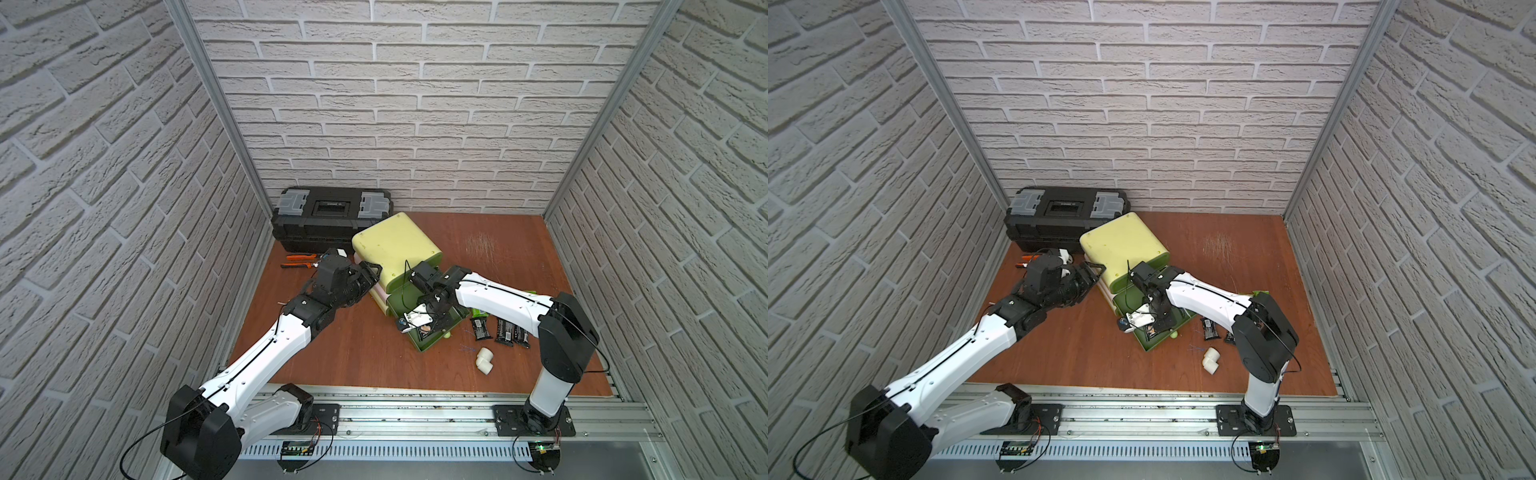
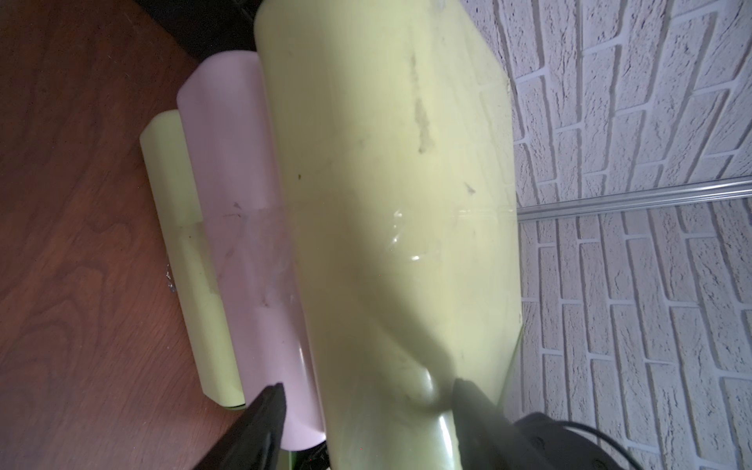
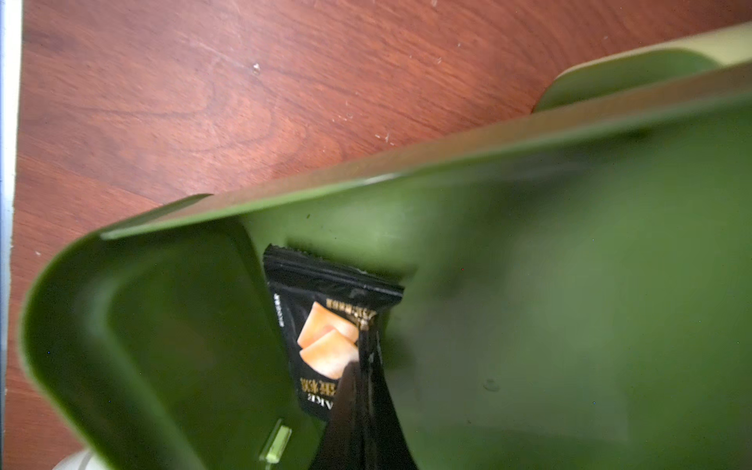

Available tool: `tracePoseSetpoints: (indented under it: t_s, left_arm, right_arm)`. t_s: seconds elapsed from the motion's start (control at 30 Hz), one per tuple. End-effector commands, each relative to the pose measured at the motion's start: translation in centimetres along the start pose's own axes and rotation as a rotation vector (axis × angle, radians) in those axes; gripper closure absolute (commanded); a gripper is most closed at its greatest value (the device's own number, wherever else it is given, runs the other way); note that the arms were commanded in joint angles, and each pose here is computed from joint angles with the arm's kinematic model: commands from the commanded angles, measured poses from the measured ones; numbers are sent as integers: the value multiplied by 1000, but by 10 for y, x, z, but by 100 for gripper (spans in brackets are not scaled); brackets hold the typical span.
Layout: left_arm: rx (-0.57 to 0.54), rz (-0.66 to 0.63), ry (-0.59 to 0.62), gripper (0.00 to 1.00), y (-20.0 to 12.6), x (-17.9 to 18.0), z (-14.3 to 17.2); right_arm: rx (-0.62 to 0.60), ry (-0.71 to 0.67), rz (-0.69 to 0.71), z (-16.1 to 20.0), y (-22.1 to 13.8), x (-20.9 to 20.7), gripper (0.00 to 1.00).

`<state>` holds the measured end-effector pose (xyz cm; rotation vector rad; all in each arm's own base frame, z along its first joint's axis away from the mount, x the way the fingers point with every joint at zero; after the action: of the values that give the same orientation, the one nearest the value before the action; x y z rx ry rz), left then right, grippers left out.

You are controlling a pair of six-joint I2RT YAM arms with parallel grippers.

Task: Take the cookies out of the drawer
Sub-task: Pick up the cookie from the drawer.

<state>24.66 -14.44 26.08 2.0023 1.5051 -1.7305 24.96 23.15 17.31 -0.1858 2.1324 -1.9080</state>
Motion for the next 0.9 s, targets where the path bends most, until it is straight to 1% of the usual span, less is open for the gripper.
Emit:
tracePoseSetpoints:
  t_s: [0.0,0.1,0.2,0.43,0.5,0.6,0.8,0.83,0.87]
  left_arm:
    - [30,-114,6,31,1,22,7]
    - [30,-116,6,31,2,23,7]
    - [27,-113,5,31,1,22,6]
    - [25,-114,5,31,0,23,6]
    - [28,-115,4,31,0,23,6]
    - [28,-115,4,31,1,23,6]
    - [26,-114,3,31,1,23,5]
    - [28,-113,4,31,2,23,6]
    - [28,-112,4,31,2,23,6]
  right_arm:
    - [-78,53,60,0,-25,5,98]
    - [-112,98,79,4,-32,9,98]
    - [-159,171,106,9,-39,14,98]
    - [-326,475,167,27,-64,29,98]
    - [-384,626,203,36,-73,31,98]
    - [-449,810,240,50,-86,35,98]
    - [-501,1107,262,74,-103,46,98]
    - [-497,1167,283,79,-105,47,98]
    - [-487,1257,310,87,-106,48,98]
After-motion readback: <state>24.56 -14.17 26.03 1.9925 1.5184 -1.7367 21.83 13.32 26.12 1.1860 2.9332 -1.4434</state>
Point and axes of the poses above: each gripper's point midway between its finger pads, its own y axis out along the fingers, its own x axis along the line the jaws close on, z = x × y, the point moved 9 cm from there along -y, back along the fingers, and after that the axes turned 1 degree about y, right-handed, at the moved point
